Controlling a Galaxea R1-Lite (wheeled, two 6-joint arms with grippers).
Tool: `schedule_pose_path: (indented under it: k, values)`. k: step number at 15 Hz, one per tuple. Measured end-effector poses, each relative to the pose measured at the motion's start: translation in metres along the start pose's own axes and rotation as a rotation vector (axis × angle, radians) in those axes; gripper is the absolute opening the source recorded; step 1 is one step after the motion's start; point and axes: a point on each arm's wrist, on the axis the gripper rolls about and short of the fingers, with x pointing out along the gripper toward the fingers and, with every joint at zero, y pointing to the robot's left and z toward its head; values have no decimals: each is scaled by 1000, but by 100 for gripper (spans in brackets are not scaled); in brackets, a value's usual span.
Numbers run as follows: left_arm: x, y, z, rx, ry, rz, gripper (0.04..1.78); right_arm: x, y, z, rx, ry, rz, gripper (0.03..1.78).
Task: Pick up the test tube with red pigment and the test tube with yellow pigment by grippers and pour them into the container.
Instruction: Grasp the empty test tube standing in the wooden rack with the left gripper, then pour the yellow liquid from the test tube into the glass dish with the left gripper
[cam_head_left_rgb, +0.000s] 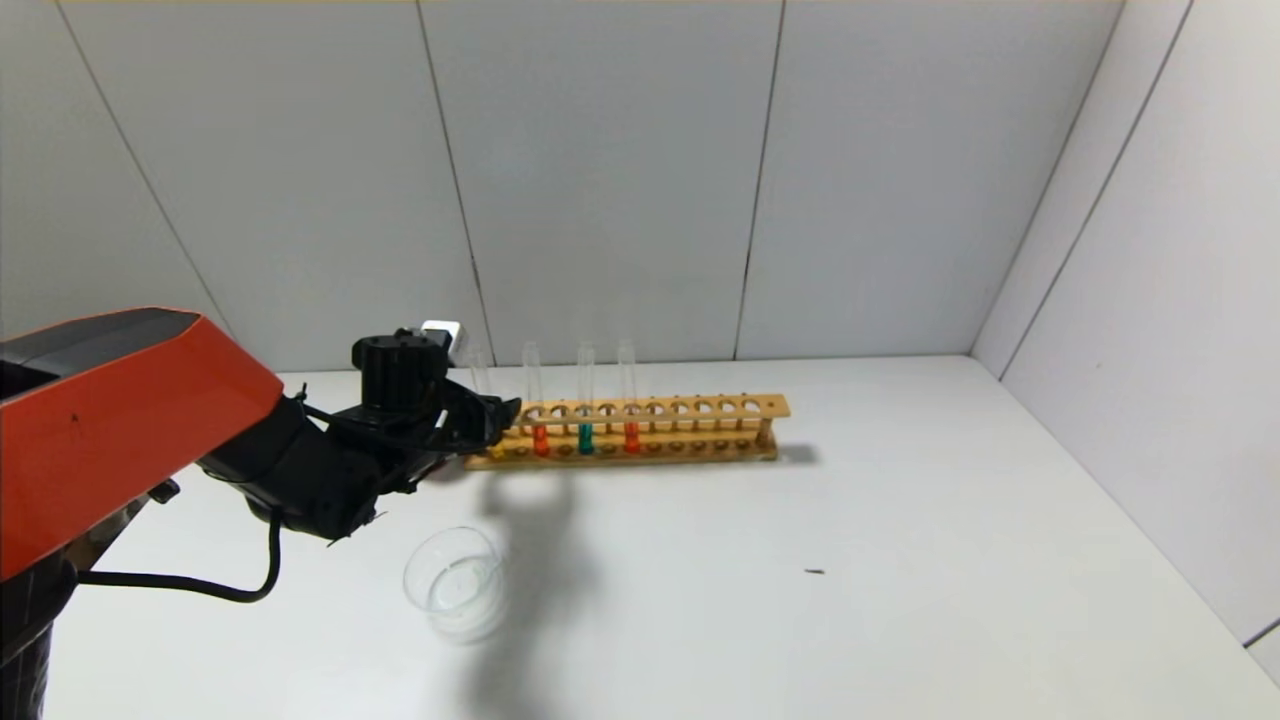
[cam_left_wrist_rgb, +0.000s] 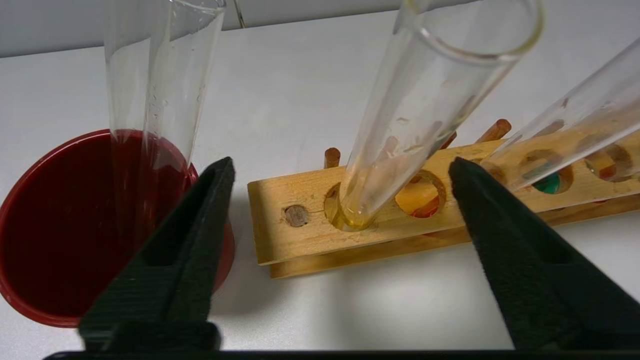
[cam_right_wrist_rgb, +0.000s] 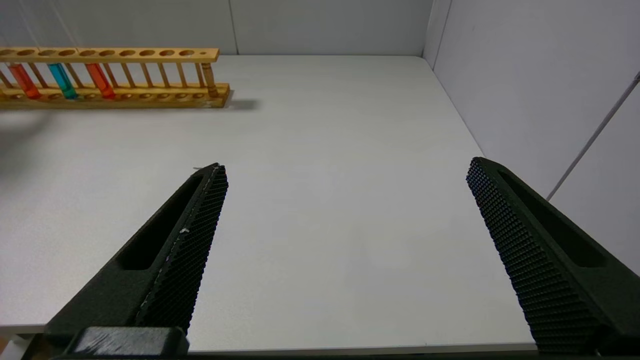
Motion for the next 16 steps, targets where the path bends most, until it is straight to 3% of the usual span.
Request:
schedule_pose_path:
  k: [5, 7, 16]
  values:
    - [1, -1, -1, 3, 3, -2, 58, 0, 0, 0, 0, 0, 0, 175]
    - [1, -1, 0, 4, 2, -4, 33, 0, 0, 0, 0, 0, 0, 175]
    - [-15, -4, 22, 19, -43, -10, 30, 0, 0, 0, 0, 0, 0, 175]
